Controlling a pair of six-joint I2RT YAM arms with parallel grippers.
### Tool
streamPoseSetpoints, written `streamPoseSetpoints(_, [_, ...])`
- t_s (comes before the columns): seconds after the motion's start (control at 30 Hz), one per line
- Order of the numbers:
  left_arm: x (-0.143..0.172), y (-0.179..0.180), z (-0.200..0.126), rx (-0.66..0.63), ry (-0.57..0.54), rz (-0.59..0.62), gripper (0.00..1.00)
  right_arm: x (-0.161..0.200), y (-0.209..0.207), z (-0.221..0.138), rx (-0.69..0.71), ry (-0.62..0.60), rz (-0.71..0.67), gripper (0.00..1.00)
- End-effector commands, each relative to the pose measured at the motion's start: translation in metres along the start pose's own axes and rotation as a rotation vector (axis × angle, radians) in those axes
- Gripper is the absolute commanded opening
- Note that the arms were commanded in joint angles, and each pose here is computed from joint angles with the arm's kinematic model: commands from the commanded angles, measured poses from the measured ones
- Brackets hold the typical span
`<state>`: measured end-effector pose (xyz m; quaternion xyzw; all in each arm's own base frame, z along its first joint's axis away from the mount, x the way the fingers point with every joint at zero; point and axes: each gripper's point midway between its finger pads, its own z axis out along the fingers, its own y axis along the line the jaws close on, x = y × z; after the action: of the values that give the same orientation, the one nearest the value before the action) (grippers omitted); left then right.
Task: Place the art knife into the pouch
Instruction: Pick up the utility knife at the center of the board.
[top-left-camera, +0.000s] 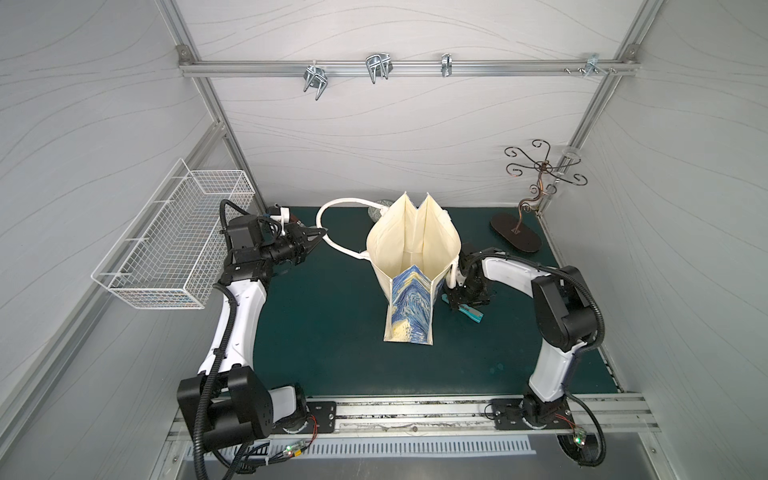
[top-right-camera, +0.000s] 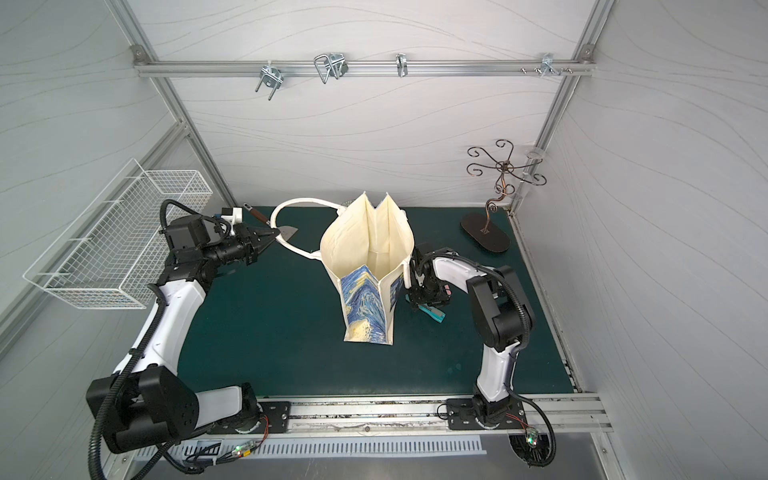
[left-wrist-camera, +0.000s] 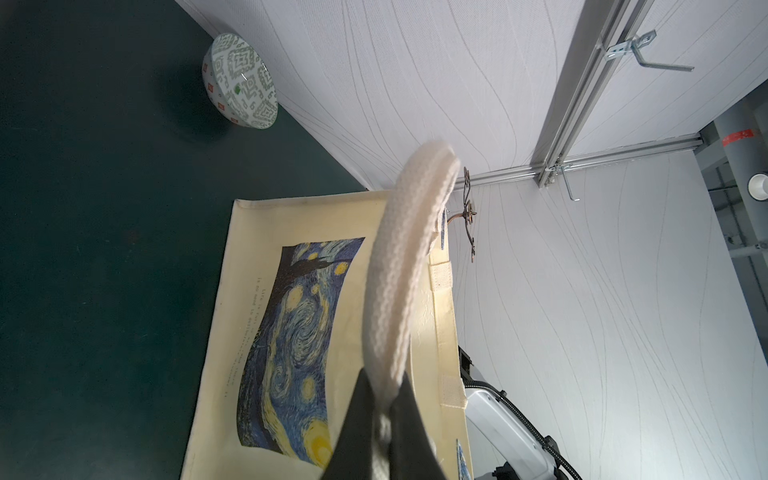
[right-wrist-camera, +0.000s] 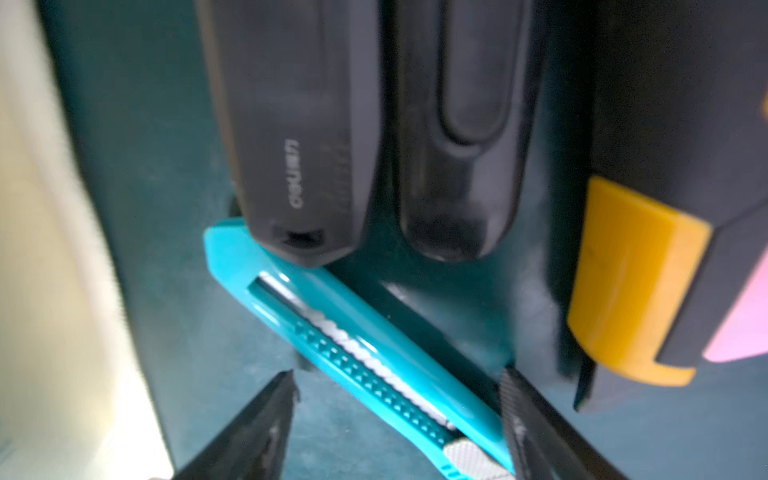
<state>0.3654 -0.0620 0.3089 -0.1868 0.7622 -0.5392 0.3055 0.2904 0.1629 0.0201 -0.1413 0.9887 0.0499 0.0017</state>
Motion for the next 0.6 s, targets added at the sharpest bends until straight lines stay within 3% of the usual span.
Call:
streamPoseSetpoints(0.0, [-0.0069,-0.0278,-0.0050,0.046,-0.012,0.088,0.00,0.0227,0.0027,0.0116,0.009,0.073,0.014,0.70])
streamPoseSetpoints(0.23, [-0.0061,-0.0270,-0.0042,0.051,-0.008,0.085,0.00,0.0291,0.0009,0.0172,0.016,0.087,0.031,0.43])
streamPoseSetpoints(0.33, [-0.0059,-0.0273,-0.0047,0.053,-0.010,0.086,0.00,0.0287,-0.0001,0.0187,0.018,0.088,0.041,0.27])
streamPoseSetpoints(0.57, [-0.0050,-0.0268,-0.0052,0.055,-0.012,0.085,0.00,0.0286,-0.0002,0.0157,0.021,0.081,0.052,0.24])
